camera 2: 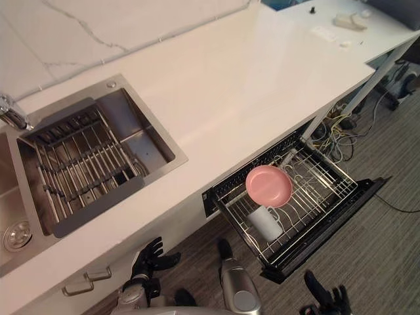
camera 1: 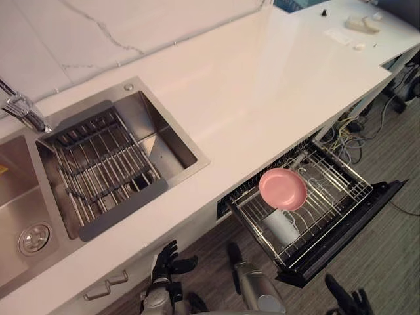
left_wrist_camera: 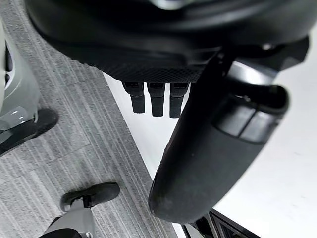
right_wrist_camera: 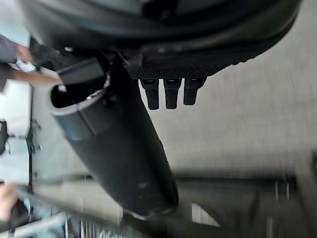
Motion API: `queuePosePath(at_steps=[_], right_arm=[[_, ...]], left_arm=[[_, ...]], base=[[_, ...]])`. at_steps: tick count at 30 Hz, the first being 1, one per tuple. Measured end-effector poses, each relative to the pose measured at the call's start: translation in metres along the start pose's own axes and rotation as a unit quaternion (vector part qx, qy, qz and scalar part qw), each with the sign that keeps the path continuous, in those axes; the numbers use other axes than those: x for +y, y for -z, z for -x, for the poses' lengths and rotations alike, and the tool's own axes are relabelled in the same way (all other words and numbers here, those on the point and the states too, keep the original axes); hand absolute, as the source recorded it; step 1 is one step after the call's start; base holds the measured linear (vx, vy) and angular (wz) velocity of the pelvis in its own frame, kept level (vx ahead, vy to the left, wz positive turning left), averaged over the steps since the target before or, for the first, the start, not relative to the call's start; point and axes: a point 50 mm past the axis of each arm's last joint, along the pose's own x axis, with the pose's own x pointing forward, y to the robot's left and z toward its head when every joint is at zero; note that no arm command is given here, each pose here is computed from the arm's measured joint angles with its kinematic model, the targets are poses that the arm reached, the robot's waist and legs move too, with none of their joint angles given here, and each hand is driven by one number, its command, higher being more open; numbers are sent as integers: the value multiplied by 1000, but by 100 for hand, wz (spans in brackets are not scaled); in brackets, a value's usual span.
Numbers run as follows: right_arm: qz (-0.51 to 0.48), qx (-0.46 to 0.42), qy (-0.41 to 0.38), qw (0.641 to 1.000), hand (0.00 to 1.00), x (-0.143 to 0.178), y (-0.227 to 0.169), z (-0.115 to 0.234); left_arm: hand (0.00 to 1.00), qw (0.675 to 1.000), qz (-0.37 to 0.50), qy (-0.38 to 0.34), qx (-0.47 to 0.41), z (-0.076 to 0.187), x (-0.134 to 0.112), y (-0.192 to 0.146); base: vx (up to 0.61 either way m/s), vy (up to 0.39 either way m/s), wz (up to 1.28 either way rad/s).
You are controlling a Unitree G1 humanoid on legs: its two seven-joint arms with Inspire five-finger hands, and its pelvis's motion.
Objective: Walk over to the sink, pick up the cup, carry it to the dishwasher, place the cup inside the dishwasher, then close the dishwasher door
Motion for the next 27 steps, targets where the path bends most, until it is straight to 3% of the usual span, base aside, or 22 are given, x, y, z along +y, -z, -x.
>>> queuePosePath(at_steps=[7, 12, 16, 18, 21, 27], right_arm=[[12, -13, -99, 995, 90, 56, -7, 5], [58, -58, -236, 968, 90, 138, -30, 12], [135, -88, -280, 946, 90, 179, -44, 7], [179, -88, -266, 943, 90, 180, -44, -2], [328, -125, -263, 899, 90, 168, -53, -16], [410, -126, -242, 870, 90, 148, -53, -26]], left_arm=[[90, 999, -11, 11, -31, -6, -4, -18], [90, 998, -17, 20, -59, -9, -8, -32], [90, 998, -28, 24, -54, -9, -7, -29], [90, 998, -36, 19, -42, -10, -3, -24], [90, 998, -58, 11, -17, -10, 9, -13], [90, 997, -73, 0, -14, -11, 21, -13]], base=[[30, 14, 30], [15, -20, 33], [9, -76, 38], [15, -89, 48], [-5, -53, 34], [-35, -17, 34]])
